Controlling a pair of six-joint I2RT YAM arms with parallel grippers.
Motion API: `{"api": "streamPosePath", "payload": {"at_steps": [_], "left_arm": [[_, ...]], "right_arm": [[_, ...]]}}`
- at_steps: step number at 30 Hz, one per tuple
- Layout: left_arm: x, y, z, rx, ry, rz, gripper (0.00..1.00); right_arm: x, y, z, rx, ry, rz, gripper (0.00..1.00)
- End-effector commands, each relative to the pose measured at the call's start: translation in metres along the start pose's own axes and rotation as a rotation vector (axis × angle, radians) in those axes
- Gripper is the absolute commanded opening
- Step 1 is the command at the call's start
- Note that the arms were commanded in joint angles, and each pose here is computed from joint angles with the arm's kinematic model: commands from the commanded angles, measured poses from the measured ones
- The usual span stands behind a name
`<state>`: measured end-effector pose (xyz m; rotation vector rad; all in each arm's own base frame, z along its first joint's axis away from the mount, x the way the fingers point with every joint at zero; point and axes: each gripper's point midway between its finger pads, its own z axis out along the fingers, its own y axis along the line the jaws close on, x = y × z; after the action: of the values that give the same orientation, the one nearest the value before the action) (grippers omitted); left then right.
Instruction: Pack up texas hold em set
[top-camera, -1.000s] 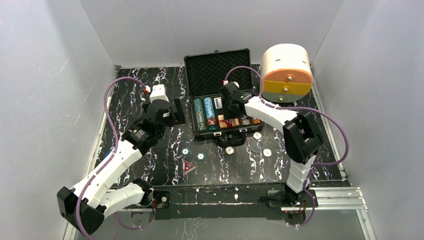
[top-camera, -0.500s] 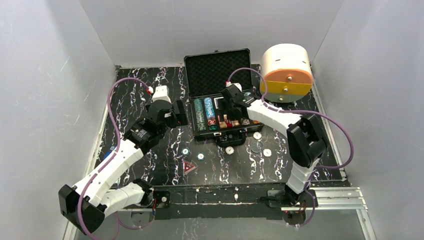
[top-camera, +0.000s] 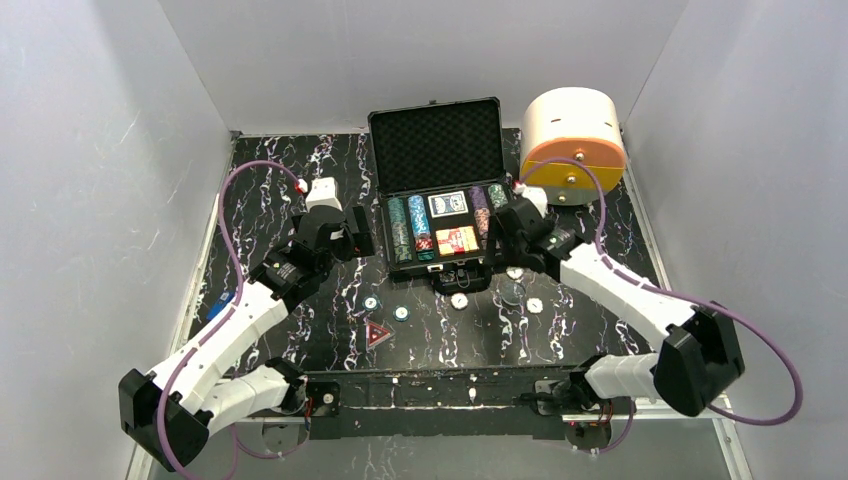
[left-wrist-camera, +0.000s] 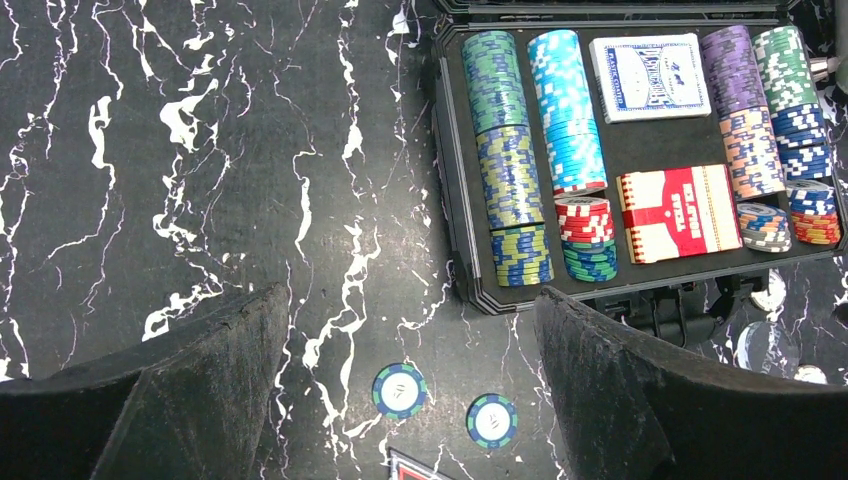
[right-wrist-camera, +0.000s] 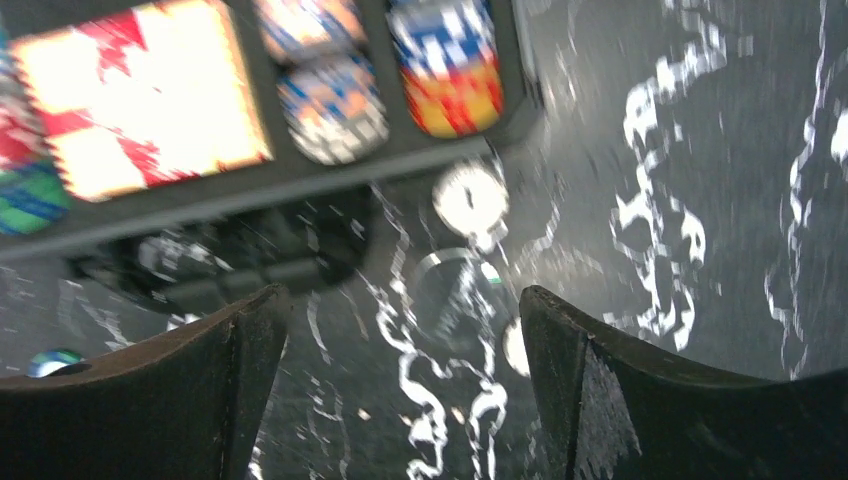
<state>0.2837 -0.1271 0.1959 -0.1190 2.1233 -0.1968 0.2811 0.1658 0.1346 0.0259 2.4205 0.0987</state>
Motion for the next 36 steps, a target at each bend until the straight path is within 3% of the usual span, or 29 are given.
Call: {"api": "streamPosePath", "payload": {"at_steps": [1,10,13,17,29,33,36], "left_arm": [[0.001,0.001,-0.001,0.006,-0.006,-0.016,0.91],[0.012,-0.011,0.006,0.054,0.036,-0.021,0.91],[0.012,-0.01,0.007,0.052,0.035,-0.021,0.91],[0.01,-0.011,0.009,0.05,0.031,-0.022,0.91],[0.006,-0.011,0.011,0.034,0.023,-0.018,0.91],[0.006,-0.011,0.011,0.034,0.025,-0.017,0.91],[0.006,-0.01,0.011,0.033,0.024,-0.017,0.91]], "right_arm": [[0.051,-0.027,0.001,0.059,0.102,0.097,0.95],[0.075,-0.023,0.027,0.043,0.189,0.091,0.98],[0.081,-0.033,0.041,0.102,0.209,0.092,0.86],[0.084,-0.055,0.053,0.257,0.231,0.084,0.84],[0.114,-0.032,0.056,0.095,0.344,0.092,0.88],[0.118,-0.036,0.052,0.115,0.353,0.11,0.83],[0.119,-0.039,0.05,0.129,0.356,0.116,0.73]]}}
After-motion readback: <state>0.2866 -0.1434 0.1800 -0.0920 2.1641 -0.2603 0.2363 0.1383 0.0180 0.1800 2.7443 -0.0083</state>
